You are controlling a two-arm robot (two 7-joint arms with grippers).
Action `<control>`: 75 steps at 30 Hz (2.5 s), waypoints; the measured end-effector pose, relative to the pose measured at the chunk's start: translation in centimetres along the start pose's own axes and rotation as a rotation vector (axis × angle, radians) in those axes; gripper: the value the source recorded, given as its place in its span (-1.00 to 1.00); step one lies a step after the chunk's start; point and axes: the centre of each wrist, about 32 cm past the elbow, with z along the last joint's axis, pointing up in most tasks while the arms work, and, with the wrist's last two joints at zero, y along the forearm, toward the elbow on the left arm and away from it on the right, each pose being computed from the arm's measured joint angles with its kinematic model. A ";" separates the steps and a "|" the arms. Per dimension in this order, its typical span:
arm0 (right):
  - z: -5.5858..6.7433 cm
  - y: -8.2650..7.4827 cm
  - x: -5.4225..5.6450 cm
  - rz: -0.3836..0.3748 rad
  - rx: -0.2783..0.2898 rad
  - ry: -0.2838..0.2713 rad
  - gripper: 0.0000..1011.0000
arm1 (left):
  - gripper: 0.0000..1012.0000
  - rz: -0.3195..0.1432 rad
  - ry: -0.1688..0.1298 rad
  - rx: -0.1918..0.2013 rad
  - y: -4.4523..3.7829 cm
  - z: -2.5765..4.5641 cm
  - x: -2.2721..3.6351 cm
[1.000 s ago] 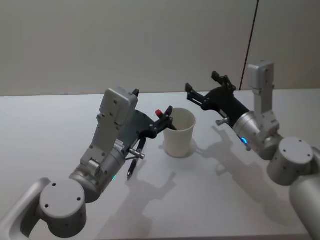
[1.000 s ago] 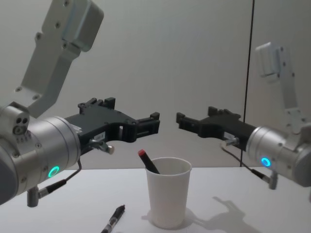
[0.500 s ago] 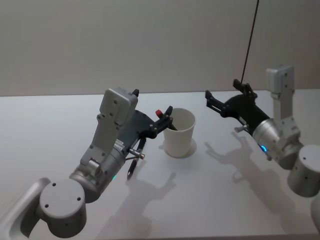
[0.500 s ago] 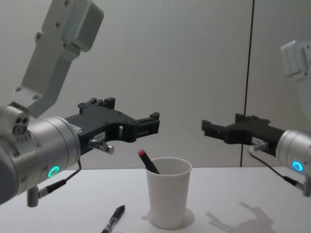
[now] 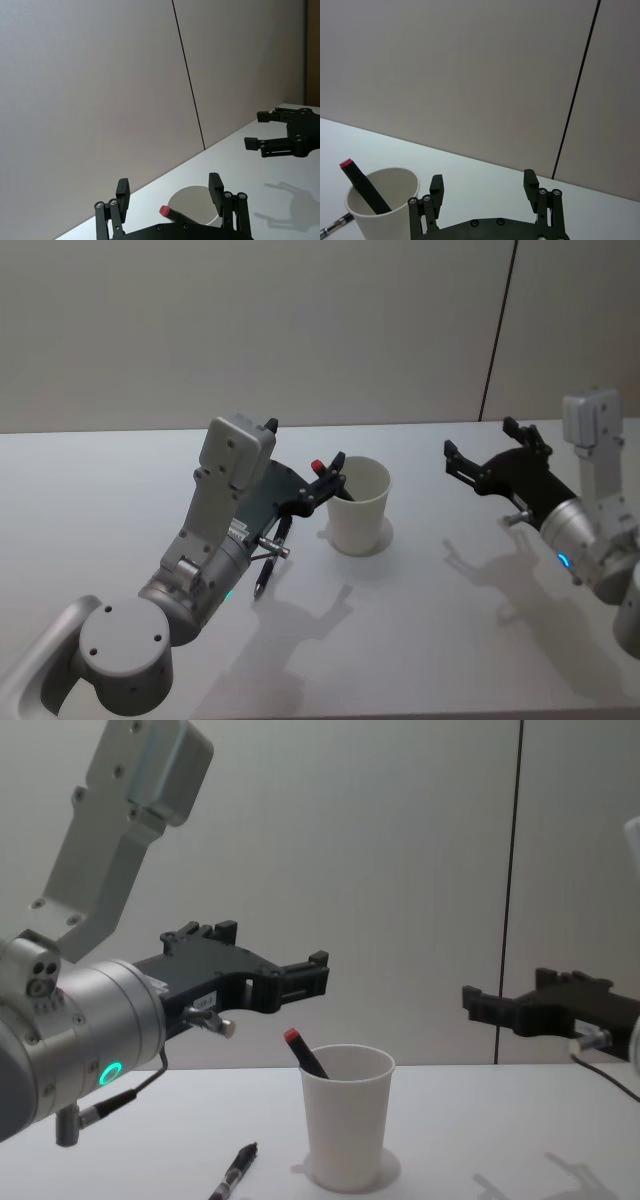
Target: Place the pen into the pen holder.
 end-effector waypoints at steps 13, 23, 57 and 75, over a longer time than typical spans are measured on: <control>0.2 -2.4 0.4 -0.030 -0.036 -0.031 0.98 | 0.98 0.000 0.000 0.000 0.00 0.00 0.00; 0.3 -3.4 0.7 -0.043 -0.055 -0.045 0.98 | 0.98 0.000 0.000 0.000 0.00 0.00 0.00; 0.4 -4.2 0.8 -0.054 -0.068 -0.056 0.98 | 0.98 0.058 0.074 0.255 0.16 1.29 -0.04; 0.4 -4.3 0.8 -0.054 -0.069 -0.057 0.98 | 0.98 0.096 0.173 0.501 0.03 0.02 1.26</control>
